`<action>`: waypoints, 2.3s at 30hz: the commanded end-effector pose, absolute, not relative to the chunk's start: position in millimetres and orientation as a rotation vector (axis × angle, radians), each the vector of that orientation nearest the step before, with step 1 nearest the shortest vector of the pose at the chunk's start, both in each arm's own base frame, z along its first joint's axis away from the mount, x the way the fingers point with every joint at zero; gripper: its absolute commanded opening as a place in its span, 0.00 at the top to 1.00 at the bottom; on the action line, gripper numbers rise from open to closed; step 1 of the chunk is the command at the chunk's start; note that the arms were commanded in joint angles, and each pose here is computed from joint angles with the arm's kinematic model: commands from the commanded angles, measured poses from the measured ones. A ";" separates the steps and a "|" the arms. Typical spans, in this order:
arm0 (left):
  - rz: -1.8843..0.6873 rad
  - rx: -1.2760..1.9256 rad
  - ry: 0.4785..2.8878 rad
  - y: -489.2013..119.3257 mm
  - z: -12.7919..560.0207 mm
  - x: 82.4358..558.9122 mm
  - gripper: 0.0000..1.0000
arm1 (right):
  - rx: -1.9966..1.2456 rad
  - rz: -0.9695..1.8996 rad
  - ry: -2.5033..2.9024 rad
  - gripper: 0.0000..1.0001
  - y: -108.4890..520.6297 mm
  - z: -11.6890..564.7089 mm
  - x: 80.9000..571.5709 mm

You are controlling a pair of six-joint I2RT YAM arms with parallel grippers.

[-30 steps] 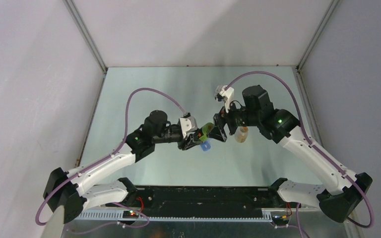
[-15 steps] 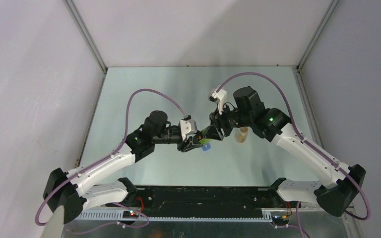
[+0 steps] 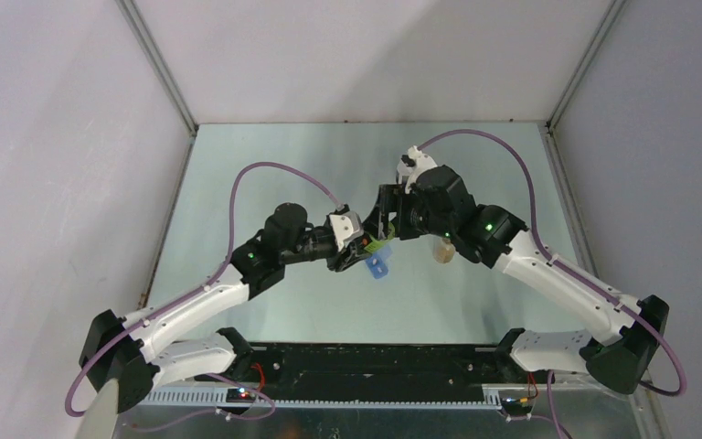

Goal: Sort the pills into containers
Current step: Screw the lid of the pill bottle onto the pill bottle.

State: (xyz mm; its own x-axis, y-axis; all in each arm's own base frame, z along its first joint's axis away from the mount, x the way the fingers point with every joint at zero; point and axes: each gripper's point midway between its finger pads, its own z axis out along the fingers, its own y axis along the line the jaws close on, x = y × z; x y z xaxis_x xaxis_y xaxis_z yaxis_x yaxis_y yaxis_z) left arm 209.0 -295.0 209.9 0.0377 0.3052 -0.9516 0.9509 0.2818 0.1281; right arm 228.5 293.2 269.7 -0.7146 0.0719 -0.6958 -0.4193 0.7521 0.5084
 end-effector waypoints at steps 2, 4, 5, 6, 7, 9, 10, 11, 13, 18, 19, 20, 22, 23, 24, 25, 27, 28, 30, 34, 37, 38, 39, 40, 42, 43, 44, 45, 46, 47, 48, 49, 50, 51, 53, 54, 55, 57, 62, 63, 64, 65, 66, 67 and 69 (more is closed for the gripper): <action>-0.778 1.186 1.391 -303.1 241.7 211.4 1.00 | -0.321 0.920 2.037 0.04 296.0 309.3 234.4; -0.787 1.193 1.392 -303.8 240.5 210.3 1.00 | -0.438 0.916 2.012 0.02 291.3 310.3 228.8; -0.794 1.206 1.390 -304.7 239.8 208.6 1.00 | -0.460 0.914 1.993 0.02 285.7 314.3 228.1; -0.797 1.213 1.393 -304.4 239.1 207.4 1.00 | -0.539 0.912 1.977 0.03 283.8 311.4 222.9; -0.804 1.229 1.382 -305.1 238.9 205.0 1.00 | -0.589 0.945 1.952 0.03 281.0 315.7 216.3; -0.818 1.245 1.369 -305.9 240.0 201.5 1.00 | -0.702 0.970 1.914 0.06 275.1 315.6 205.1; -0.825 1.252 1.360 -306.3 241.2 199.9 1.00 | -0.757 0.950 1.908 0.07 270.6 311.0 202.0; -0.842 1.267 1.343 -307.4 242.4 196.1 1.00 | -0.822 0.951 1.884 0.07 269.3 310.5 195.6; -0.870 1.289 1.321 -309.0 244.0 190.4 1.00 | -0.906 0.941 1.883 0.08 266.1 302.7 188.1; -0.888 1.306 1.297 -310.8 249.3 186.4 1.00 | -0.999 0.961 1.952 0.14 267.2 280.1 178.6; -0.890 1.308 1.296 -310.8 249.2 186.1 1.00 | -0.997 0.955 1.959 0.16 267.5 278.6 179.9; -0.891 1.308 1.294 -311.0 250.1 186.0 1.00 | -0.998 0.953 1.966 0.21 268.5 276.2 181.3; -0.896 1.313 1.290 -311.5 250.0 184.9 1.00 | -0.982 0.947 1.975 0.30 270.1 274.6 185.4; -0.898 1.312 1.290 -311.4 249.9 184.7 1.00 | -0.946 0.946 1.979 0.33 271.2 277.0 189.6; -0.901 1.313 1.288 -311.8 250.4 184.4 1.00 | -0.919 0.944 1.980 0.41 272.6 278.4 192.8; -0.900 1.309 1.291 -311.7 250.0 185.1 1.00 | -0.847 0.943 1.985 0.45 274.4 281.5 200.1; -0.889 1.286 1.304 -311.8 250.3 188.9 1.00 | -0.762 0.973 1.979 0.59 280.2 285.5 207.2; -0.872 1.266 1.317 -311.3 250.2 193.5 1.00 | -0.734 0.983 1.981 0.66 282.1 286.0 209.1; -0.837 1.229 1.352 -309.5 248.3 202.2 1.00 | -0.644 0.979 2.000 0.76 285.2 282.6 216.7; -0.751 1.152 1.422 -302.9 244.3 220.4 1.00 | -0.414 0.892 2.084 0.95 280.3 269.2 232.9; -0.700 1.111 1.450 -298.2 243.3 230.1 1.00 | -0.233 0.848 2.147 1.00 272.4 261.6 239.5; -0.697 1.108 1.453 -298.0 242.9 230.7 1.00 | -0.141 0.836 2.165 1.00 269.7 260.0 242.2; -0.693 1.104 1.454 -298.0 243.3 231.6 1.00 | -0.100 0.822 2.165 0.98 267.7 259.8 244.3; -0.692 1.101 1.453 -297.8 243.7 232.1 1.00 | -0.044 0.812 2.159 0.92 267.1 260.8 246.1; -0.693 1.099 1.456 -298.0 243.3 232.3 1.00 | -0.025 0.856 2.130 0.63 272.1 267.3 245.5; -0.692 1.094 1.459 -297.8 243.0 233.0 1.00 | -0.067 0.889 2.124 0.40 276.6 269.0 241.2; -0.692 1.092 1.459 -297.8 243.2 233.3 1.00 | -0.087 0.912 2.107 0.27 280.5 273.0 240.6; -0.694 1.090 1.461 -297.8 242.5 233.3 1.00 | -0.139 0.934 2.106 0.09 284.5 273.4 236.4; -0.696 1.090 1.462 -298.0 242.2 233.0 1.00 | -0.167 0.946 2.101 0.03 287.4 273.9 235.3; -0.698 1.090 1.460 -298.1 242.7 232.6 1.00 | -0.209 0.957 2.100 0.02 289.8 273.6 231.9; -0.699 1.090 1.458 -298.2 243.5 232.6 1.00 | -0.228 0.958 2.103 0.01 291.0 272.1 230.8; -0.702 1.092 1.456 -298.5 243.7 232.1 1.00 | -0.262 0.960 2.101 0.01 292.0 271.1 228.6; -0.705 1.094 1.454 -298.8 244.0 231.2 1.00 | -0.276 0.957 2.102 0.01 291.7 270.2 227.9; -0.706 1.097 1.451 -298.7 244.5 230.7 1.00 | -0.320 0.957 2.096 0.01 292.8 269.9 225.7; -0.716 1.105 1.444 -299.2 245.0 228.5 1.00 | -0.418 0.969 2.066 0.01 296.2 272.0 220.7; -0.721 1.110 1.441 -299.6 244.6 227.3 1.00 | -0.455 0.968 2.053 0.01 296.6 272.6 219.1; -0.722 1.116 1.437 -299.6 245.0 226.4 1.00 | -0.518 0.962 2.033 0.01 296.7 272.7 216.4; -0.730 1.131 1.428 -300.1 245.3 223.5 1.00 | -0.600 0.947 2.000 0.01 293.1 274.5 212.7; -0.796 1.208 1.372 -305.0 248.0 207.7 1.00 | -0.814 0.989 1.904 0.01 280.0 282.9 197.4; -0.809 1.224 1.367 -305.8 247.0 204.6 1.00 | -0.837 0.998 1.889 0.02 276.4 285.0 195.3; -0.831 1.253 1.345 -307.6 247.2 199.4 1.00 | -0.905 1.019 1.853 0.03 277.0 286.5 188.7; -0.843 1.270 1.342 -307.9 245.7 196.3 1.00 | -0.935 1.028 1.840 0.04 275.3 287.3 183.7; -0.866 1.295 1.322 -309.5 246.1 191.0 1.00 | -0.987 1.037 1.812 0.04 275.6 287.3 179.0; -0.887 1.312 1.315 -310.3 245.1 186.8 1.00 | -1.003 1.037 1.820 0.04 274.2 284.7 176.3; -0.906 1.332 1.303 -311.3 244.7 182.4 1.00 | -1.031 1.008 1.831 0.07 271.1 279.1 176.3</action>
State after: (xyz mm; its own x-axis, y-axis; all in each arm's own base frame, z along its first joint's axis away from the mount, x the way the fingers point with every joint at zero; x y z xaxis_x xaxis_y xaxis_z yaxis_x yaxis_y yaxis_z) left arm 197.0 -300.1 203.0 0.0178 0.3078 -0.9513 0.9714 0.2201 0.0894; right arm 196.2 272.5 279.3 -0.4579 -0.1850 -0.8695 -0.8146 0.4791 0.3270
